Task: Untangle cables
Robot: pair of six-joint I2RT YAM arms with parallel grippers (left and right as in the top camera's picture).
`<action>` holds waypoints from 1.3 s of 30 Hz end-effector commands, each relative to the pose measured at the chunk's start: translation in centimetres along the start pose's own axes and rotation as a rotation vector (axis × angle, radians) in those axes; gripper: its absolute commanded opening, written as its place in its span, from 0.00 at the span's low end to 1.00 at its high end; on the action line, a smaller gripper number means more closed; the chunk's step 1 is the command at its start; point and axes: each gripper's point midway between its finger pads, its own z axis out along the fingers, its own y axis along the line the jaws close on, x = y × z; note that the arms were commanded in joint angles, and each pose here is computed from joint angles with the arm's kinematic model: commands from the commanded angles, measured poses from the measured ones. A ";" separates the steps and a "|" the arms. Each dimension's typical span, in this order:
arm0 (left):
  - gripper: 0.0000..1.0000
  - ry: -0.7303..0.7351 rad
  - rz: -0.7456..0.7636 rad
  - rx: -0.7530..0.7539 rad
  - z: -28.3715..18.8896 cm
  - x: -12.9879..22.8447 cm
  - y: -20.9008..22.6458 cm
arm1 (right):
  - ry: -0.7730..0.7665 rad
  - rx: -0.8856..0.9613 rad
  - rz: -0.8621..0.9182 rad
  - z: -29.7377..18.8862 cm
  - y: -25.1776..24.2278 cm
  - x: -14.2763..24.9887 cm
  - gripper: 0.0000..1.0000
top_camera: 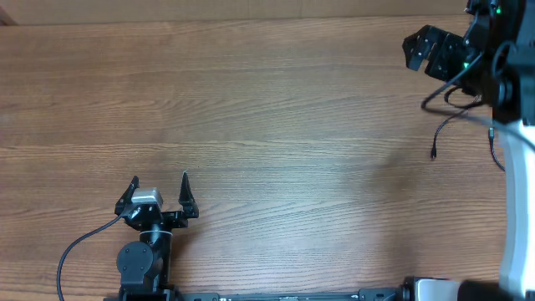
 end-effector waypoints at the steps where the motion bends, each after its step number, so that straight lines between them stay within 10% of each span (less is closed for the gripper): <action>1: 1.00 -0.008 0.017 0.002 0.0 -0.1 0.0 | -0.046 0.022 -0.028 -0.9 0.4 0.8 1.00; 39: 0.99 -0.007 0.017 0.002 0.0 -0.1 0.0 | -0.613 -0.300 -0.177 0.0 -2.3 17.9 1.00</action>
